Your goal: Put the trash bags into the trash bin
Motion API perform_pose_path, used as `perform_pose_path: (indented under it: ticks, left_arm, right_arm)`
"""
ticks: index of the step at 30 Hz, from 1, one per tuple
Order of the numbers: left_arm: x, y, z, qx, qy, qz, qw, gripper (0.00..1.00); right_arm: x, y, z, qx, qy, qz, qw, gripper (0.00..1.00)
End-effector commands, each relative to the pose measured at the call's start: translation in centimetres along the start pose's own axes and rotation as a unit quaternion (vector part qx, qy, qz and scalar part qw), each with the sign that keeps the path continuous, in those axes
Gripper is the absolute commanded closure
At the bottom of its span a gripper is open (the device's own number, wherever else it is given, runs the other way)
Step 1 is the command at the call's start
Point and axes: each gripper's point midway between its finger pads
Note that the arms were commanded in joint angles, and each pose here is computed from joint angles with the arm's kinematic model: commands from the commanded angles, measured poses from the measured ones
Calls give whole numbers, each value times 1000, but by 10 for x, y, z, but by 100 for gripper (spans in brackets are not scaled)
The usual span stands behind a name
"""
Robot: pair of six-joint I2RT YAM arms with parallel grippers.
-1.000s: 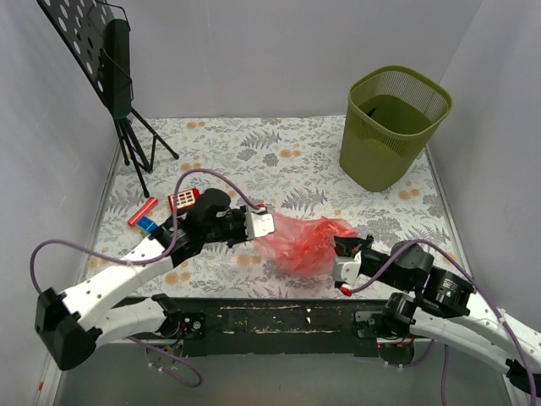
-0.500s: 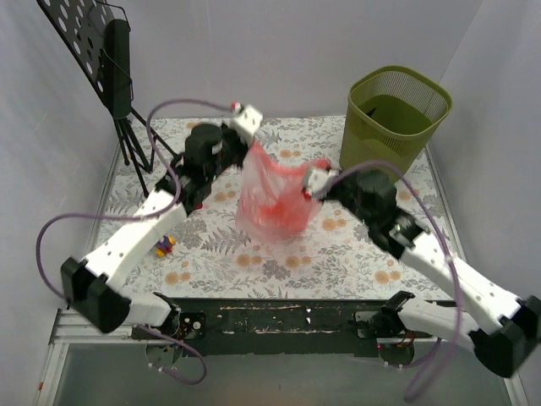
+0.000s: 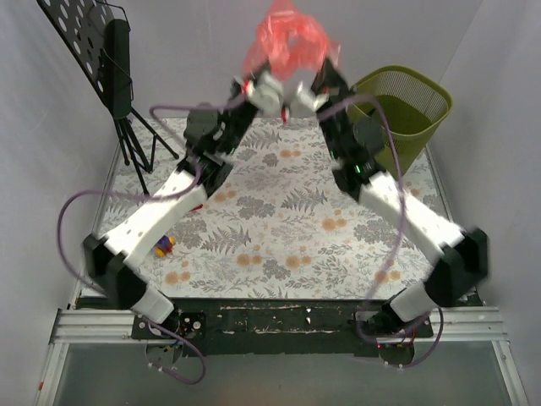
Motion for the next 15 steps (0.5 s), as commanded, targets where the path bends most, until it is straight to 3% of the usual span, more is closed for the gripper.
perform_pose_path:
  ticks: [1,2,3,4,5,7,8,10,12,14,15]
  left_arm:
    - [-286,-191,-68,89,-22,-596,798,100]
    - [-420,-212,-111,108,31,-747,656,100]
    - [-469,-210,-119,61,85,-774,624,100]
    - [-467,-205,-114,28,114,-750,651,100]
    - [-456,-199,-109,20,124,-718,685,100]
    - [-421,-184,-85,-9,106,-641,760,100]
    - [-404,-177,-73,-21,85,-604,792,100]
    - [-403,-168,-65,-12,59,-590,805,100]
    - [-402,-160,-68,1,69,-581,811,100]
    - [-399,-155,-69,9,85,-579,811,100]
    - [-394,-152,-68,6,92,-573,815,100]
  right_arm:
    - [-266,165,-43,-64,27,483,873,99]
    - [-453,192,-84,-94,50,721,684,99]
    - [-547,182,-88,-49,60,786,613,99]
    - [-541,176,-65,26,50,729,683,99]
    - [-528,168,-51,32,-7,676,736,99]
    - [-505,145,-27,8,-95,614,784,99]
    - [-493,133,-19,16,-96,592,800,99]
    - [-484,121,-15,36,-61,593,802,99]
    - [-474,115,-10,53,-30,602,796,99]
    - [-452,108,-4,74,-2,585,807,99]
    - [-432,103,-1,89,14,557,826,99]
Point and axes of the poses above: each gripper's point midway between its finger pads, its own x axis out along the fingers, its own y axis along the line the jaws close on, z = x × y, and after that the axes turned 12 degrees about x, right-handed
